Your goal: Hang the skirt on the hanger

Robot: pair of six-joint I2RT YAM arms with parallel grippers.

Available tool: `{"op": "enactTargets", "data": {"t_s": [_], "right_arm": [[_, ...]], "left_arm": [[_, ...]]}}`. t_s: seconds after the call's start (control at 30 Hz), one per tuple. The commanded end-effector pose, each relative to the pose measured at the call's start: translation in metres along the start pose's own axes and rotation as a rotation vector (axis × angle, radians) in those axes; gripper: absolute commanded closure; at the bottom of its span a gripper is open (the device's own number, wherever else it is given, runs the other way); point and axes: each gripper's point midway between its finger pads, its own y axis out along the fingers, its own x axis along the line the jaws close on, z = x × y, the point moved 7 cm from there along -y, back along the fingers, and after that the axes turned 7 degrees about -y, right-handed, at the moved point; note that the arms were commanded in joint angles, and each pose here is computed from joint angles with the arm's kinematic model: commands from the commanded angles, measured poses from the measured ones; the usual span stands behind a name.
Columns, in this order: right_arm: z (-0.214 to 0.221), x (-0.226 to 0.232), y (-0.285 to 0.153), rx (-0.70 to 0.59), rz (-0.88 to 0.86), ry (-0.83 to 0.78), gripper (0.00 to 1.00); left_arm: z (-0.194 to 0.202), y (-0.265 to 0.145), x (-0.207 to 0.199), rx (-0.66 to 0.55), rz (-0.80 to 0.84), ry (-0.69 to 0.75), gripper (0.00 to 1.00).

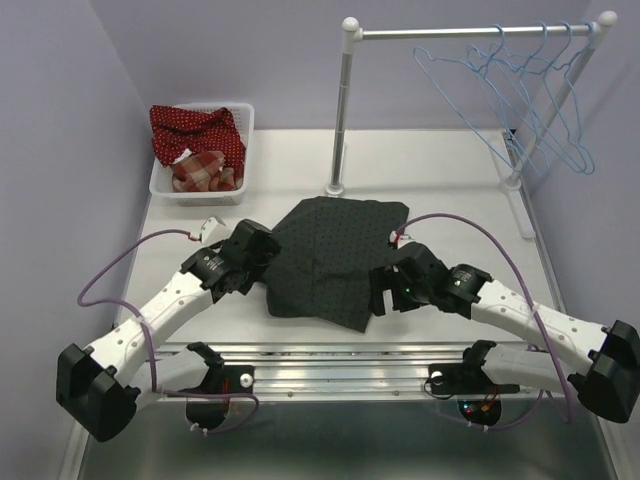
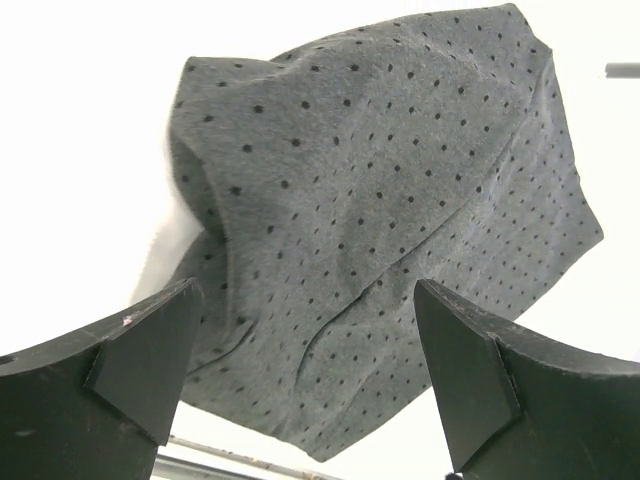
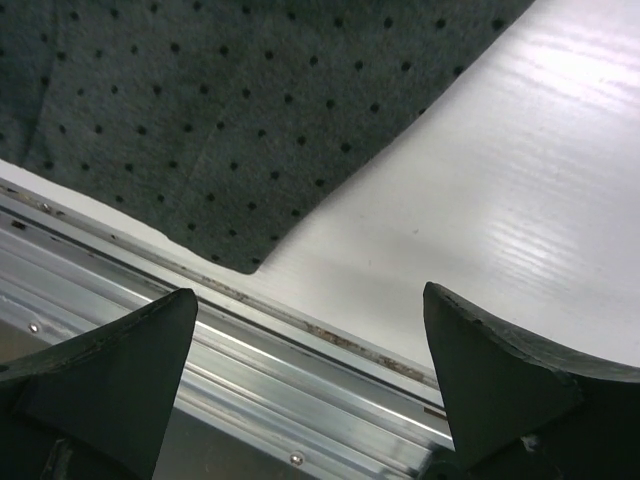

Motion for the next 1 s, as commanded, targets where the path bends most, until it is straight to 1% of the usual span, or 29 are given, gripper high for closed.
{"op": "enactTargets", "data": {"t_s": [0.0, 0.03, 0.13, 0.17, 0.2, 0.23, 0.3, 0.33, 0.37, 0.47, 0.53, 0.57, 0.6, 0.67, 0.7, 0.73, 0.77, 0.8, 0.83, 0.87, 0.9, 0.93, 0.97], "right_arm": [[0.005, 0.01, 0.011, 0.009, -0.091, 0.021, 0.0], [0.014, 0.011, 0.015, 0.041, -0.117, 0.043, 0.0], [0.015, 0.02, 0.022, 0.024, -0.174, 0.082, 0.0], [0.015, 0.021, 0.027, 0.01, -0.181, 0.096, 0.0], [0.014, 0.022, 0.028, -0.001, -0.188, 0.102, 0.0], [0.014, 0.021, 0.032, -0.004, -0.174, 0.129, 0.0], [0.011, 0.022, 0.038, -0.025, -0.17, 0.161, 0.0], [0.009, 0.023, 0.041, -0.041, -0.167, 0.179, 0.0], [0.008, 0.023, 0.043, -0.049, -0.158, 0.198, 0.0], [0.006, 0.018, 0.053, -0.071, -0.095, 0.231, 0.01], [0.002, 0.016, 0.06, -0.082, -0.05, 0.23, 0.02], [0.001, 0.014, 0.064, -0.081, -0.028, 0.239, 0.04], [0.0, 0.013, 0.067, -0.085, -0.007, 0.24, 0.08], [-0.001, 0.013, 0.072, -0.072, 0.013, 0.244, 0.12], [0.002, 0.012, 0.076, -0.052, 0.03, 0.247, 0.15], [0.002, 0.012, 0.078, -0.05, 0.036, 0.248, 0.19], [0.003, 0.011, 0.079, -0.044, 0.043, 0.25, 0.23], [0.005, 0.01, 0.082, -0.038, 0.055, 0.251, 0.27], [0.004, 0.007, 0.084, -0.05, 0.076, 0.248, 0.46], [0.002, 0.005, 0.085, -0.065, 0.096, 0.248, 0.58], [-0.002, 0.001, 0.085, -0.095, 0.131, 0.238, 0.72], [-0.006, 0.001, 0.084, -0.116, 0.141, 0.227, 0.78], [-0.017, 0.003, 0.08, -0.153, 0.144, 0.22, 0.89]], "left_arm": [[-0.006, -0.007, 0.026, -0.016, -0.061, 0.055, 0.01], [-0.002, -0.009, 0.03, 0.03, -0.046, 0.059, 0.01], [0.015, -0.002, 0.048, 0.13, -0.027, 0.066, 0.01], [0.025, 0.005, 0.062, 0.183, -0.044, 0.084, 0.01], [0.029, 0.008, 0.064, 0.205, -0.03, 0.083, 0.01], [0.033, 0.011, 0.06, 0.227, 0.021, 0.074, 0.01], [0.042, 0.017, 0.064, 0.275, 0.049, 0.086, 0.01], [0.045, 0.019, 0.058, 0.283, 0.091, 0.081, 0.01], [0.046, 0.022, 0.057, 0.282, 0.099, 0.079, 0.01], [0.05, 0.032, 0.059, 0.274, 0.087, 0.097, 0.02], [0.052, 0.04, 0.06, 0.263, 0.062, 0.109, 0.09], [0.053, 0.043, 0.059, 0.258, 0.057, 0.112, 0.21], [0.053, 0.043, 0.056, 0.262, 0.065, 0.122, 0.29], [0.055, 0.045, 0.052, 0.273, 0.064, 0.134, 0.56], [0.055, 0.044, 0.047, 0.277, 0.073, 0.139, 0.81], [0.055, 0.043, 0.047, 0.279, 0.067, 0.146, 0.95], [0.054, 0.041, 0.045, 0.279, 0.07, 0.147, 1.0], [0.052, 0.038, 0.04, 0.273, 0.09, 0.15, 1.0], [0.049, 0.032, 0.037, 0.268, 0.111, 0.151, 1.0], [0.046, 0.027, 0.033, 0.259, 0.132, 0.149, 1.0], [0.041, 0.017, 0.024, 0.246, 0.183, 0.145, 1.0], [0.038, 0.012, 0.019, 0.242, 0.21, 0.146, 1.0], [0.034, 0.003, 0.011, 0.238, 0.254, 0.153, 1.0]]}}
